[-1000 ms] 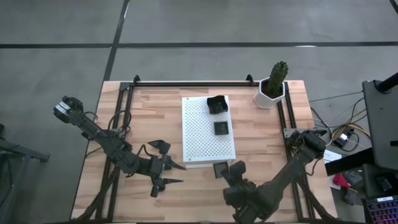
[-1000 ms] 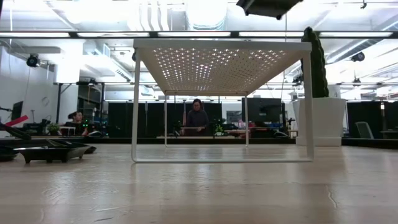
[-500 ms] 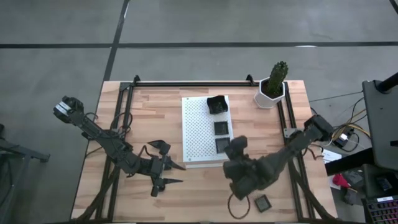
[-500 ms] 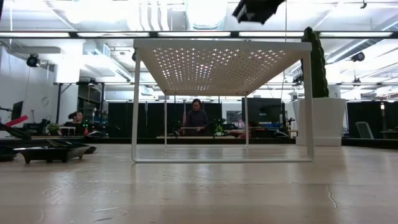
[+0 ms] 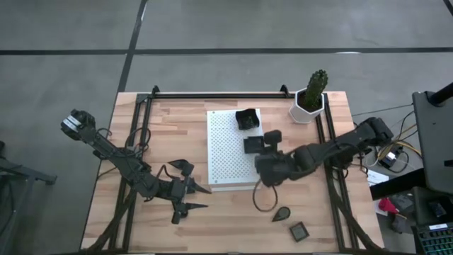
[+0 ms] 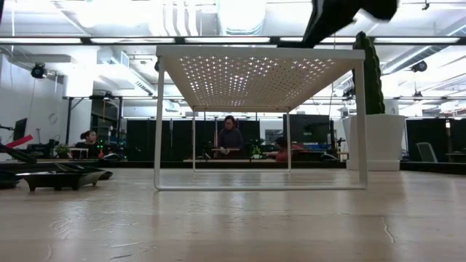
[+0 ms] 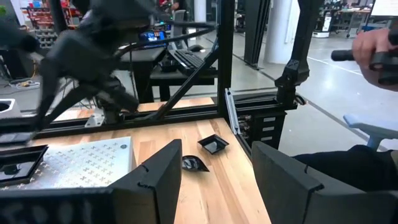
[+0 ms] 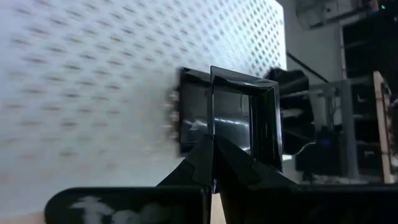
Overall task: Pick & Place Mini shaped plates
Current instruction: Stack the black square plate on top of the black square plate on the shelf
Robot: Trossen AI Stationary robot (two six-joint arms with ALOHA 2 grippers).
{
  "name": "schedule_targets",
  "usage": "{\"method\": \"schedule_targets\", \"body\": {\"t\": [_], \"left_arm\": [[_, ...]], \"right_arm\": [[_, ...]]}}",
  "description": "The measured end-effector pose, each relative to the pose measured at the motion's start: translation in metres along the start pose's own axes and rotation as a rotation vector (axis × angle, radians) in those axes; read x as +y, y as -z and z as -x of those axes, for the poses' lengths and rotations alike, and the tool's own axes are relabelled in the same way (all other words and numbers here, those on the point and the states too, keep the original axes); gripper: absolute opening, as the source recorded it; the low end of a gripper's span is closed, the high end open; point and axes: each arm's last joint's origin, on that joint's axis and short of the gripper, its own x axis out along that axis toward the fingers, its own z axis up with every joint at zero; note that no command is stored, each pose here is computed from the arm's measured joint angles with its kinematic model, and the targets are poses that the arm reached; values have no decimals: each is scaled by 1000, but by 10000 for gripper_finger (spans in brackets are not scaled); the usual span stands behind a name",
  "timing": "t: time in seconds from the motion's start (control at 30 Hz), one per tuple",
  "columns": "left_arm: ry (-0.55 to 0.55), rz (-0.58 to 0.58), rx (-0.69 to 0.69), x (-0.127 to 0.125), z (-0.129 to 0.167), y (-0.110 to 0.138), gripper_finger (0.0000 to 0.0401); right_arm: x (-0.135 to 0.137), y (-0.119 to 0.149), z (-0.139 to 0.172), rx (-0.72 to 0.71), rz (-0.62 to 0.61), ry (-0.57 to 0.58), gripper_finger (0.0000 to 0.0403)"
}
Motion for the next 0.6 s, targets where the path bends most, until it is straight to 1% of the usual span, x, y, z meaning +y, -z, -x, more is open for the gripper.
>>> {"method": "schedule_targets", "body": {"t": [0.07, 0.2, 0.6], "left_arm": [[0, 0, 0, 0, 0, 0, 188], [1, 9, -3, 0, 0, 0, 188], [3, 24, -1, 0, 0, 0, 188]], "right_arm": [[0, 1, -7, -17, 5, -4, 8], [0, -1, -16, -50, 7, -58, 8], [-7, 0, -22, -32, -39, -45, 8]]}}
